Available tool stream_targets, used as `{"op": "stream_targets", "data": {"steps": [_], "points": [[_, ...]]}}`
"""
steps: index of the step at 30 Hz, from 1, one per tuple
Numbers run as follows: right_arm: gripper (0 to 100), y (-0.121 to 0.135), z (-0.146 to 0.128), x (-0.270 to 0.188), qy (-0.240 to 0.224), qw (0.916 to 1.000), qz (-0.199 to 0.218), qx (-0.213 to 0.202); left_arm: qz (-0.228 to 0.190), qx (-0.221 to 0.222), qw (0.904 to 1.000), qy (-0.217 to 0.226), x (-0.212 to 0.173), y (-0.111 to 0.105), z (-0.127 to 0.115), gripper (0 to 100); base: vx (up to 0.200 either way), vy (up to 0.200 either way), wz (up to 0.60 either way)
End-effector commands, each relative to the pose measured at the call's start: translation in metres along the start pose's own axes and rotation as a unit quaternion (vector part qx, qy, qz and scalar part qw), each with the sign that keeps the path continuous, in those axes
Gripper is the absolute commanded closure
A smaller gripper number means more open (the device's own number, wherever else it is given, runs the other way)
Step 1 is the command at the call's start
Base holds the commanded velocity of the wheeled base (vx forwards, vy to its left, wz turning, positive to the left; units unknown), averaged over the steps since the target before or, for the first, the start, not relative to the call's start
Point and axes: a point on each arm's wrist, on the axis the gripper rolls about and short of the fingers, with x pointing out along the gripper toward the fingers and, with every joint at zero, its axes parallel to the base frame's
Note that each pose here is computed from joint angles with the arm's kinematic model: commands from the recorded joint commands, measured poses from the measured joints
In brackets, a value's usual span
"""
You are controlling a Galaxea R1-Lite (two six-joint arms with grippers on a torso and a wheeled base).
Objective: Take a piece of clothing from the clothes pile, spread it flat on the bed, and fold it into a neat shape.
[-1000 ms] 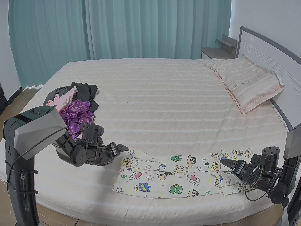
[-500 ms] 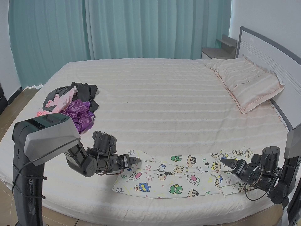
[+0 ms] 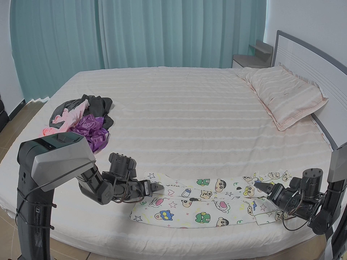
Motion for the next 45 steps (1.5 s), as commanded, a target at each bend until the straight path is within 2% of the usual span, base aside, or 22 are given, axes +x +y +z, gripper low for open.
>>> {"op": "stream_targets", "data": {"steps": [1, 3, 4, 20, 31, 42, 45], "points": [[0, -0.002, -0.002, -0.003, 0.006, 1.0000, -0.006, 0.001, 0.000, 0.003, 1.0000, 0.005, 0.002, 0.001, -0.002, 0, 0.000, 0.000, 0.00], [0, -0.002, -0.002, -0.003, 0.006, 1.0000, -0.006, 0.001, 0.000, 0.006, 0.9999, 0.009, 0.003, 0.000, -0.002, 0, 0.000, 0.000, 0.00], [0, -0.002, -0.002, -0.003, 0.006, 1.0000, -0.006, 0.001, 0.005, 0.004, 0.9998, 0.017, 0.003, 0.000, -0.002, 100, 0.000, 0.000, 0.00], [0, -0.002, -0.002, -0.003, 0.005, 1.0000, -0.007, 0.001, 0.008, -0.001, 0.9999, 0.012, -0.004, 0.002, 0.004, 100, 0.000, 0.000, 0.00], [0, -0.002, -0.002, -0.003, 0.004, 1.0000, -0.007, 0.001, 0.017, -0.020, 0.9997, -0.005, -0.033, 0.010, 0.017, 100, 0.000, 0.000, 0.00], [0, -0.002, -0.001, -0.003, 0.000, 1.0000, -0.004, 0.002, 0.032, -0.068, 0.9969, -0.022, -0.077, 0.046, 0.030, 100, 0.000, 0.000, 0.00], [0, -0.002, 0.000, -0.003, -0.003, 1.0000, -0.002, 0.003, 0.034, -0.091, 0.9943, -0.043, -0.102, 0.063, 0.039, 100, 0.000, 0.000, 0.00]]}}
